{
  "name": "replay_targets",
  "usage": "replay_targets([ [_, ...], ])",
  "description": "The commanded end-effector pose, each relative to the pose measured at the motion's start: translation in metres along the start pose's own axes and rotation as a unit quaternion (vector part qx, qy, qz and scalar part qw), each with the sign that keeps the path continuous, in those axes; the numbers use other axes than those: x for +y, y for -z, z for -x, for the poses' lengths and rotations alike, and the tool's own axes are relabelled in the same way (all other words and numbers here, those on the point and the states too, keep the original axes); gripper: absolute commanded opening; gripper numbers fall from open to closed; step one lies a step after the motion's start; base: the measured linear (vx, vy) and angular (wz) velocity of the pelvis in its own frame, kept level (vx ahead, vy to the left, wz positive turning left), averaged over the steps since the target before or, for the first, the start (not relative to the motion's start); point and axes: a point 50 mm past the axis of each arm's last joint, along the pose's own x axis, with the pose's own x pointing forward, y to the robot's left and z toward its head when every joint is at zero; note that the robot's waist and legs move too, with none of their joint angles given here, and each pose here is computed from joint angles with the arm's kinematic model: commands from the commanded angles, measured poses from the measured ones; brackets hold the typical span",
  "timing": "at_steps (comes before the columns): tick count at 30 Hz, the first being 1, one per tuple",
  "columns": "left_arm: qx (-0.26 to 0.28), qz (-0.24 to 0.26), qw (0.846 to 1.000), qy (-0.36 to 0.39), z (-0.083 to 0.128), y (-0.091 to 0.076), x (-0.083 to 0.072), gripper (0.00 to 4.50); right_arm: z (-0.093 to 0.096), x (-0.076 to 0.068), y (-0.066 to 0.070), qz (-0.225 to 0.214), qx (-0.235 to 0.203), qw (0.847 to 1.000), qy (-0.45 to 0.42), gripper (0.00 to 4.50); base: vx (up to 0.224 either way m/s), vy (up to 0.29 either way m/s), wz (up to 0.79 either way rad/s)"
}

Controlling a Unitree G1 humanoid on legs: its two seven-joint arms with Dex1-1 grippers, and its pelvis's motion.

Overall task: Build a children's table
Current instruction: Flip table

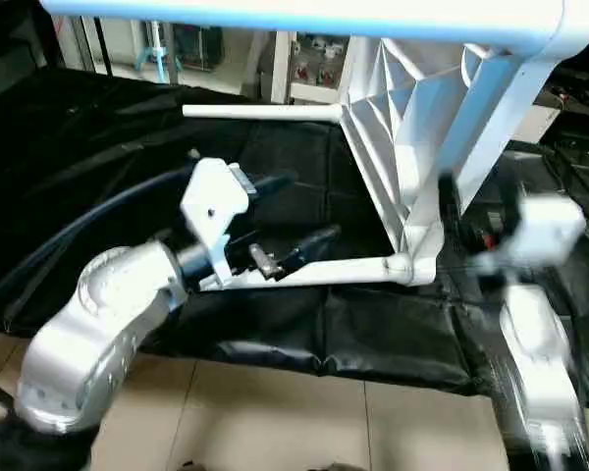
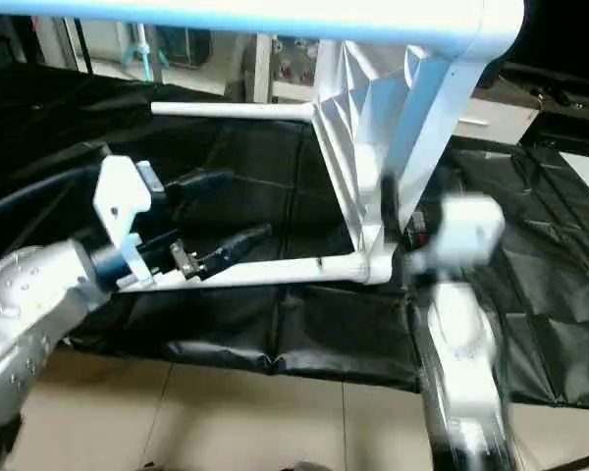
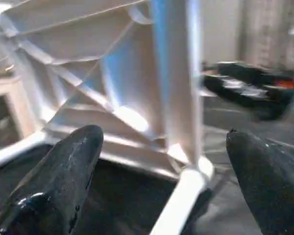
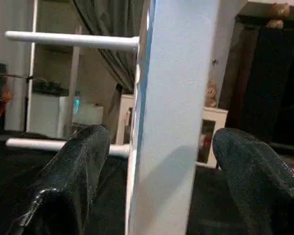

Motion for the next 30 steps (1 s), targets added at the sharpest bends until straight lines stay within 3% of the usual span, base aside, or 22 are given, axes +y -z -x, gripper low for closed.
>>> replay_targets([
  [1,-0.017,-0.009,0.999,-0.035,0.006,-0.003,0.0,4.5,0.006,0.001,-0.015,-0.004,-0.037,0.999,-0.016,3.73,0.0,0.0,0.0],
  [3,-0.021,-0.015,0.999,-0.043,0.009,-0.003,-0.002,4.5,0.012,0.002,-0.018,-0.013,-0.043,0.999,-0.022,3.73,0.0,0.0,0.0],
  [6,-0.029,-0.091,0.994,-0.052,0.011,-0.012,-0.007,4.5,0.032,0.008,-0.017,-0.045,-0.023,0.998,-0.048,3.73,0.0,0.0,0.0],
  [8,-0.036,-0.106,0.993,-0.047,0.01,-0.019,-0.008,4.5,0.037,0.011,-0.014,-0.052,-0.01,0.997,-0.056,3.73,0.0,0.0,0.0],
  [11,-0.043,-0.199,0.979,-0.017,-0.003,-0.041,-0.007,4.5,0.042,0.019,0.013,-0.077,0.085,0.99,-0.079,3.73,0.0,0.0,0.0],
  [13,-0.036,-0.229,0.973,0.003,-0.008,-0.046,-0.009,4.5,0.04,0.02,0.026,-0.097,0.129,0.985,-0.067,3.73,0.0,0.0,0.0],
  [15,-0.023,-0.285,0.958,0.009,-0.012,-0.049,-0.006,4.5,0.037,0.02,0.048,-0.128,0.209,0.969,-0.04,3.73,0.0,0.0,0.0],
  [16,-0.022,-0.293,0.956,0.007,-0.012,-0.05,-0.006,4.5,0.037,0.02,0.051,-0.13,0.219,0.966,-0.036,3.73,0.0,0.0,0.0],
  [18,-0.023,-0.278,0.96,0.002,-0.011,-0.048,-0.005,4.5,0.036,0.021,0.059,-0.157,0.256,0.953,-0.029,3.73,0.0,0.0,0.0],
  [20,-0.027,-0.241,0.97,-0.035,-0.009,-0.044,0.002,4.5,0.034,0.022,0.067,-0.148,0.285,0.946,-0.038,3.73,0.0,0.0,0.0],
  [22,-0.017,-0.16,0.982,-0.102,-0.003,-0.029,0.011,4.5,0.028,0.024,0.07,-0.15,0.283,0.946,-0.046,3.73,0.0,0.0,0.0],
  [25,0.033,-0.093,0.979,-0.178,0.007,0.003,0.021,4.5,0.021,0.026,0.072,-0.128,0.283,0.949,-0.058,3.73,0.0,0.0,0.0],
  [27,0.045,-0.147,0.972,-0.178,0.007,0.007,0.022,4.5,0.016,0.03,0.072,-0.114,0.281,0.95,-0.079,3.73,0.0,0.0,0.0],
  [28,0.045,-0.147,0.972,-0.178,0.007,0.007,0.022,4.5,0.016,0.03,0.072,-0.114,0.281,0.95,-0.079,3.73,0.0,0.0,0.0],
  [29,0.039,-0.172,0.972,-0.157,0.004,0.003,0.019,4.5,0.015,0.031,0.072,-0.118,0.287,0.947,-0.08,3.73,0.0,0.0,0.0],
  [30,0.039,-0.23,0.966,-0.107,-0.003,-0.009,0.013,4.5,0.015,0.033,0.076,-0.114,0.307,0.942,-0.074,3.73,0.0,0.0,0.0],
])
